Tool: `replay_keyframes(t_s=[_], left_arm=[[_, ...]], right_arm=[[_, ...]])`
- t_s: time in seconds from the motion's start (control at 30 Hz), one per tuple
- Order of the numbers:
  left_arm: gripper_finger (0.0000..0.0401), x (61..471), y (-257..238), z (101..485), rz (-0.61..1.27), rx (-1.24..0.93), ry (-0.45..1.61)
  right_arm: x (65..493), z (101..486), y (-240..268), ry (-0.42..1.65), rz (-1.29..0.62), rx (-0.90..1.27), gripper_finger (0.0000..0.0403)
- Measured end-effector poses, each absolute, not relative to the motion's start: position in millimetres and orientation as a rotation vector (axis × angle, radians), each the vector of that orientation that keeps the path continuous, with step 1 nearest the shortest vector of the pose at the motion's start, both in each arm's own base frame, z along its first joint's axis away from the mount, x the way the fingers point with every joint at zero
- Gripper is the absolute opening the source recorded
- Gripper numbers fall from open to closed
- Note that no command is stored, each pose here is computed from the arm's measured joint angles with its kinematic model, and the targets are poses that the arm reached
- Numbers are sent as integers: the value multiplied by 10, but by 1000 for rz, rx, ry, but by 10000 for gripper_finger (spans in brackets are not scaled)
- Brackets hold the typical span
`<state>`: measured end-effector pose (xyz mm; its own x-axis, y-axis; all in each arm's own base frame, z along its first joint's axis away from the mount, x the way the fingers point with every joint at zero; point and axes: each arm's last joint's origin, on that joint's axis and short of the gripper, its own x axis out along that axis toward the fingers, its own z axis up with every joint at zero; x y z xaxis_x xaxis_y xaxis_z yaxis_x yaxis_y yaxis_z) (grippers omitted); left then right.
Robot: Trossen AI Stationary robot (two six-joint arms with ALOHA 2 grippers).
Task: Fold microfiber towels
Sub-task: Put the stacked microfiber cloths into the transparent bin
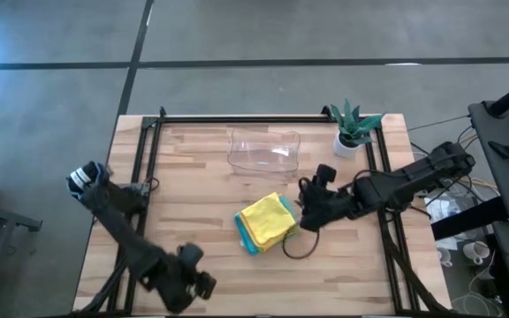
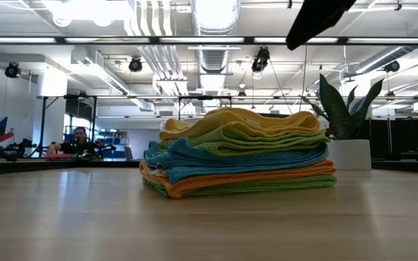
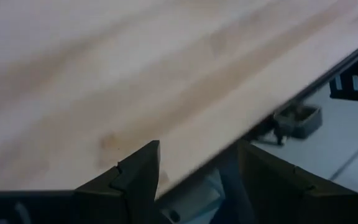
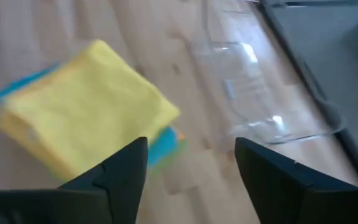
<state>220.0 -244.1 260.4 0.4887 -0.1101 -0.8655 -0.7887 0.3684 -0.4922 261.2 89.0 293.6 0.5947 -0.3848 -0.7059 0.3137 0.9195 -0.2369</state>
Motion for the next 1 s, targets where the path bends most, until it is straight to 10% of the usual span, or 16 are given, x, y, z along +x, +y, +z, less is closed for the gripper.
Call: replay_keyframes(t_s=[0.47, 1.0], left_arm=[[199, 2375, -3134, 2069, 527, -1221, 753], [199, 2801, -2741, 1678, 760, -1212, 484]], right_arm=[[2423, 2904, 1446, 795, -270, 190, 258], [2312, 2410, 1364, 880, -418, 311, 258]])
